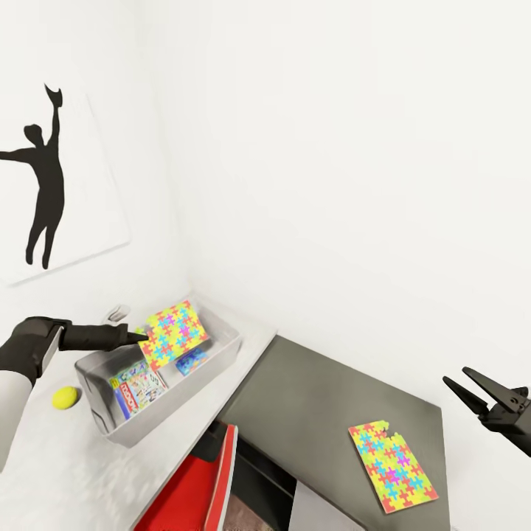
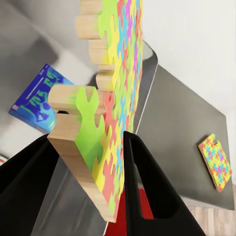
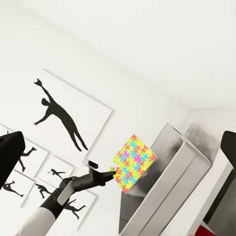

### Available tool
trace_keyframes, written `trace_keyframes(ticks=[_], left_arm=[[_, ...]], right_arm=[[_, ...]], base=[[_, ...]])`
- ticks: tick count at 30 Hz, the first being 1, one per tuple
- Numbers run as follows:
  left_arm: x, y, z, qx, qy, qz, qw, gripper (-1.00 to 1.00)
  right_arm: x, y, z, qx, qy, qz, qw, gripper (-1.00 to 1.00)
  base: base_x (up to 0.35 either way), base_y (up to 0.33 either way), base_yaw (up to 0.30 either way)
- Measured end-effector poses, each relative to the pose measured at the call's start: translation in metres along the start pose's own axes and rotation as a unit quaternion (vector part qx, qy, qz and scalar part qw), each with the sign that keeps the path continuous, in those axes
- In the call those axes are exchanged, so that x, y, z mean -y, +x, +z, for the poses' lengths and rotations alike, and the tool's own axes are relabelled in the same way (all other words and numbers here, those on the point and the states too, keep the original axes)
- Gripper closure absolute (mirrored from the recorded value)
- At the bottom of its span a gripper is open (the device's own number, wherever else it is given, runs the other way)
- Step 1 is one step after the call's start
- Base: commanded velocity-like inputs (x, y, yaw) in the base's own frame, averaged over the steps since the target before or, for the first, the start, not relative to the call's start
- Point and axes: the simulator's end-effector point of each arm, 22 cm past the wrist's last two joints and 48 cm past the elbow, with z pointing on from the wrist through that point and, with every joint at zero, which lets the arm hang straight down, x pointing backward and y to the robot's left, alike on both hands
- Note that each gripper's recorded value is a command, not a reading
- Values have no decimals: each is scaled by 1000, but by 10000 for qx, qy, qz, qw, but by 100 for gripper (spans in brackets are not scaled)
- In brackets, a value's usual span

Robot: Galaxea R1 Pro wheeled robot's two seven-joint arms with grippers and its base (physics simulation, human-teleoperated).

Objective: Put all the toys in the child's room - the three board games (two on the bed and one on the table), the two jigsaw puzzles on the table, and the tennis ball on the table - inside the toy box on the table in the child's room.

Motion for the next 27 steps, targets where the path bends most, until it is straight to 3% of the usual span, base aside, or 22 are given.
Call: trace_keyframes(ticks=[7, 9, 27], left_arm=[[-15, 5, 5, -33, -214, 52, 9998, 100], [-24, 13, 9, -77, -275, -19, 9996, 100], [-45, 34, 24, -200, -322, -156, 9992, 100]], right_arm=[[5, 1, 0, -10, 37, 33, 10000, -100], [6, 1, 1, -15, 46, 43, 10000, -100], [18, 5, 2, -51, 143, 137, 9998, -100]], base=[[0, 0, 0], [0, 0, 0], [0, 0, 0]])
